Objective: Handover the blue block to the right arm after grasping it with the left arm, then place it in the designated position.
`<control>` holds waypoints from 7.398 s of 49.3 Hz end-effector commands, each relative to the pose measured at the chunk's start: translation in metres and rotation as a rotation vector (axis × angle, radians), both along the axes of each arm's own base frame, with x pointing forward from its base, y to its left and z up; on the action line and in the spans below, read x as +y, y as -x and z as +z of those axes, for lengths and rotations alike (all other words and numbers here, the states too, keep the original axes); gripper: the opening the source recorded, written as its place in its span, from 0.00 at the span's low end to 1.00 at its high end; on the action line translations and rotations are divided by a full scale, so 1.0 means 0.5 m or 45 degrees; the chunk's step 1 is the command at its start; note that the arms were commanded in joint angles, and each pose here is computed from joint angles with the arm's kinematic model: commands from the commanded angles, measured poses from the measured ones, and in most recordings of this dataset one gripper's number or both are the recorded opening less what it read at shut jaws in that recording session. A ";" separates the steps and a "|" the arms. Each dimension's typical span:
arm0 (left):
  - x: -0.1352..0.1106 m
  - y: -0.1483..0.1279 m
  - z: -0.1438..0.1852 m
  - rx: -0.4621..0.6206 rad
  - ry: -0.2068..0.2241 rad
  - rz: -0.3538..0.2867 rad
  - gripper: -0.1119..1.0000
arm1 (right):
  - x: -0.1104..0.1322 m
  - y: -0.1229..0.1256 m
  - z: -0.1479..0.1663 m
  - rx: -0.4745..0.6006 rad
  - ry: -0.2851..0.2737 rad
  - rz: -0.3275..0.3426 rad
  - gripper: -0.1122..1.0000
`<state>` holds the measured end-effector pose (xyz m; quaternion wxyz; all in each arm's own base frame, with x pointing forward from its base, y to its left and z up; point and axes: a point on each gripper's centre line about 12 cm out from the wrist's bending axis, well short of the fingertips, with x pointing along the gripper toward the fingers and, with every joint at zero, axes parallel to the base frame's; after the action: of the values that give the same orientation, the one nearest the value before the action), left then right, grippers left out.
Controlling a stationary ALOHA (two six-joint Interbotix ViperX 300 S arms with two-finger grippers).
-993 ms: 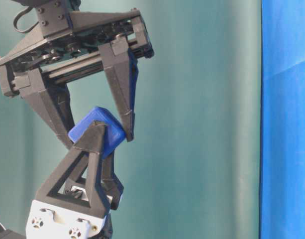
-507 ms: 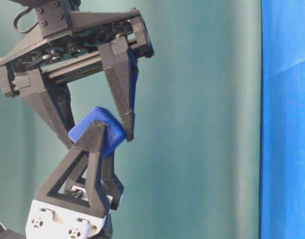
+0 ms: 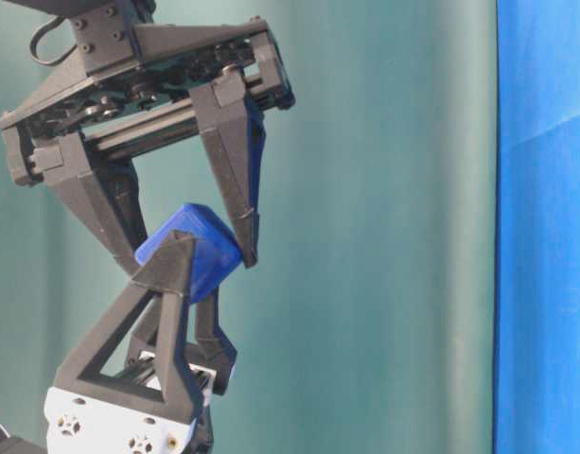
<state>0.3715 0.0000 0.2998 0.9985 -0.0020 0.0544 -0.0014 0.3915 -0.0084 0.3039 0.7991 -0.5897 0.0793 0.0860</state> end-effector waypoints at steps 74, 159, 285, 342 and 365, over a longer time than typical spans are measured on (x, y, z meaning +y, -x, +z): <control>0.003 0.004 0.025 -0.043 0.002 0.005 0.93 | 0.006 0.192 0.050 -0.022 -0.138 -0.125 0.56; 0.003 0.003 0.028 -0.049 0.002 0.005 0.93 | -0.005 0.213 0.056 -0.006 -1.636 -0.525 0.56; -0.001 0.002 0.031 -0.053 0.002 -0.002 0.93 | 0.006 0.243 -0.011 0.241 -1.536 -0.867 0.56; -0.002 0.004 0.028 -0.049 0.000 -0.005 0.93 | 0.035 0.100 -0.202 0.453 -1.600 -0.781 0.56; -0.002 0.007 0.027 -0.047 0.000 -0.005 0.93 | 0.024 0.020 -0.319 0.519 -1.680 -0.727 0.56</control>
<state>0.3709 -0.0005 0.3006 0.9985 -0.0035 0.0545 -0.0021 0.3707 0.0047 0.1379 0.9418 0.0780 0.3268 0.0092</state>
